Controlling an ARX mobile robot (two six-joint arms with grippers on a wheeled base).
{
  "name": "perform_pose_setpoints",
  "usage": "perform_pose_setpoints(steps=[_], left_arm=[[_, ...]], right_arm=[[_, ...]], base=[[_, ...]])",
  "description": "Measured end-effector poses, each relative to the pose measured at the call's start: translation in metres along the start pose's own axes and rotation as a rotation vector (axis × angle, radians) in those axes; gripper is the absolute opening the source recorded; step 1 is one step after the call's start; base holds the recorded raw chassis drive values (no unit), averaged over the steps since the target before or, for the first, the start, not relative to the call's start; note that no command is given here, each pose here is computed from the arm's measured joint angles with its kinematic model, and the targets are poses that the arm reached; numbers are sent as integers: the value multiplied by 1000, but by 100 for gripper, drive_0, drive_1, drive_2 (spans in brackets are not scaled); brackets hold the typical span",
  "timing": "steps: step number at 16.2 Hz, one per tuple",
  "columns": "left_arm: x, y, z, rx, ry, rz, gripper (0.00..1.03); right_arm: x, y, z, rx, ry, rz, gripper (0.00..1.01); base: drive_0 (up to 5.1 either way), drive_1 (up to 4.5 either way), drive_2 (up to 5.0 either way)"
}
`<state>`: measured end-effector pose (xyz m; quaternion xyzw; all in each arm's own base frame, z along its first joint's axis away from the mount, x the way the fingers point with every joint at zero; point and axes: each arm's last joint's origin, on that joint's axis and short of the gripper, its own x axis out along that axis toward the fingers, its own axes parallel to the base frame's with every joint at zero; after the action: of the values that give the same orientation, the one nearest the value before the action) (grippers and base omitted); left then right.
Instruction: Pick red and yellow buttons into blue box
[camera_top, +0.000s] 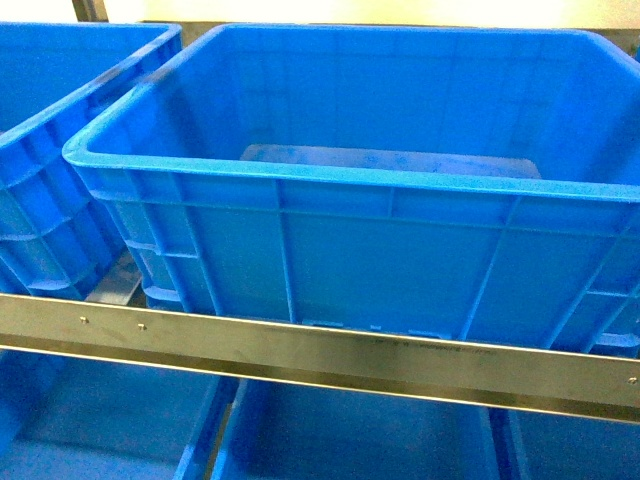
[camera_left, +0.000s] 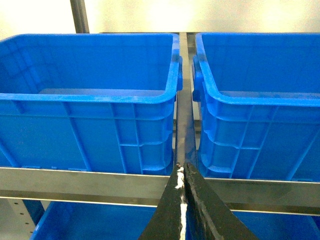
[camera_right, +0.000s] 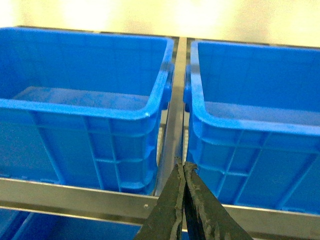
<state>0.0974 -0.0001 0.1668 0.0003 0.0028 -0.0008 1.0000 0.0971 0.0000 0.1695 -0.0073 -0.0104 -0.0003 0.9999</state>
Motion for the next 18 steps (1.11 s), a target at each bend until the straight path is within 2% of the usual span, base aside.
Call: perform_pose_setpoints(steps=[1,8,10,14,15,18], left_arm=[[0,0,0,0,-4,1,2],[0,0,1,0,-6,1,4],[0,0,1,-1,-6,1,27],[0,0,1,0,-6,1,42],[0,0,1,0,-6,1,53],[0,0,1,0,-6,1,93]], right_arm=[[0,0,-3,0,26,0,2],[0,0,-2,0,16,1,2],[0,0,-2,0,16,1,25],[0,0,-2,0,15,1,40],[0,0,-2,0,15,1,51],[0,0,-2,0,16,1,93]], base=[[0,0,0],[0,0,0],[0,0,0],[0,0,0],[0,0,0],[0,0,0]])
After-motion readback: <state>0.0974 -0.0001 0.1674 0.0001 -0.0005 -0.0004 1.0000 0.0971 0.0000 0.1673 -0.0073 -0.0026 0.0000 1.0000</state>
